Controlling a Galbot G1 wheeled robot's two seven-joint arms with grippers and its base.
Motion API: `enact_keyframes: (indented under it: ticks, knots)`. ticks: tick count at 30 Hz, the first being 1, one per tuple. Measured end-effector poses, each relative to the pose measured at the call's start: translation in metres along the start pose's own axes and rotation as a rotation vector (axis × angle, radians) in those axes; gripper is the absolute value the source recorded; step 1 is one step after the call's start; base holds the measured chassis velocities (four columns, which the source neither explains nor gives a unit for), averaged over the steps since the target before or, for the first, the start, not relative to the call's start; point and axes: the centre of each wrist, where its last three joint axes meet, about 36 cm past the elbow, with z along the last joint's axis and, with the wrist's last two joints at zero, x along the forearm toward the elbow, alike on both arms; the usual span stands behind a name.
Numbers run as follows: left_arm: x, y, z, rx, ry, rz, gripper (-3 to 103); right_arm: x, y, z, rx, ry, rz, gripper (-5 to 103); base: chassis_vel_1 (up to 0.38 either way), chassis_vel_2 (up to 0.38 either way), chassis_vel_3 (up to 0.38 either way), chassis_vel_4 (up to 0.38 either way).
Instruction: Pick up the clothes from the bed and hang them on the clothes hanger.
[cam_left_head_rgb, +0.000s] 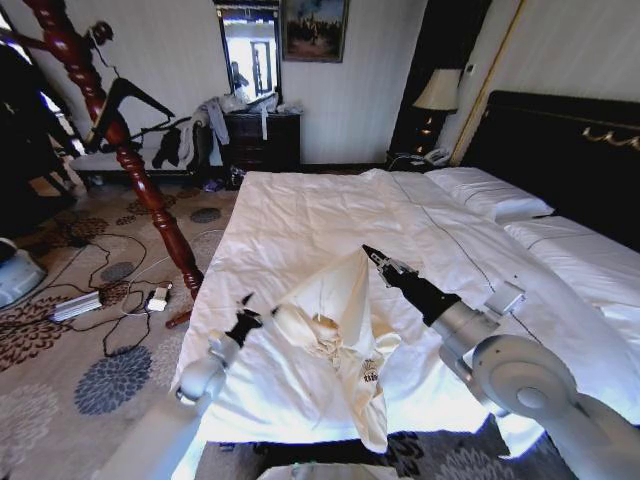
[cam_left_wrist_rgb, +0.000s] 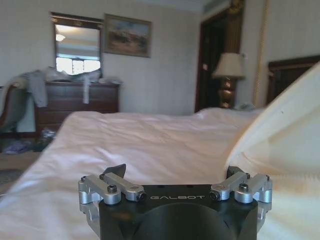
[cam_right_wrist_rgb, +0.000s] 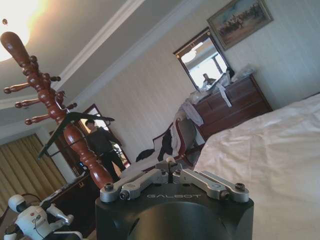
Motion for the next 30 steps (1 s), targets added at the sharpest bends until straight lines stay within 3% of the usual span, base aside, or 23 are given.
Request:
enact_keyframes:
  ticks: [3,6,11,15,17,20,22,25,30]
  knots:
    - [0.002,0.002,-0.011,0.002,-0.026,0.006,100,0.0,0.0,0.002,-0.005,0.005,0.009,0,0.0,0.0,0.0,0.0]
    - [0.018,-0.01,-0.019,-0.023,-0.065,0.1,100,-0.001,0.001,0.004,-0.011,0.005,0.011,0,0.0,0.0,0.0,0.0]
    - [0.026,-0.018,-0.01,-0.059,-0.029,0.138,100,-0.001,0.001,0.005,-0.013,0.006,0.01,0,0.0,0.0,0.0,0.0]
    - [0.02,-0.018,-0.002,-0.04,0.013,0.095,100,-0.001,0.001,0.004,-0.01,0.009,0.01,0,0.0,0.0,0.0,0.0]
    - [0.013,-0.02,0.003,0.018,0.055,0.053,100,-0.001,0.001,0.004,-0.009,0.01,0.009,0,0.0,0.0,0.0,0.0]
    - [0.008,-0.017,0.004,0.059,0.08,0.005,100,-0.001,0.001,0.004,-0.009,0.01,0.009,0,0.0,0.0,0.0,0.0]
    - [-0.001,-0.007,0.006,0.124,0.108,-0.084,100,-0.001,0.001,0.004,-0.01,0.011,0.01,0,0.0,0.0,0.0,0.0]
    - [-0.005,0.002,0.009,0.161,0.13,-0.144,100,0.0,0.0,0.005,-0.01,0.012,0.013,0,0.0,0.0,0.0,0.0]
    - [0.001,0.003,0.013,0.145,0.146,-0.148,100,0.0,0.0,0.006,-0.01,0.012,0.015,0,0.0,0.0,0.0,0.0]
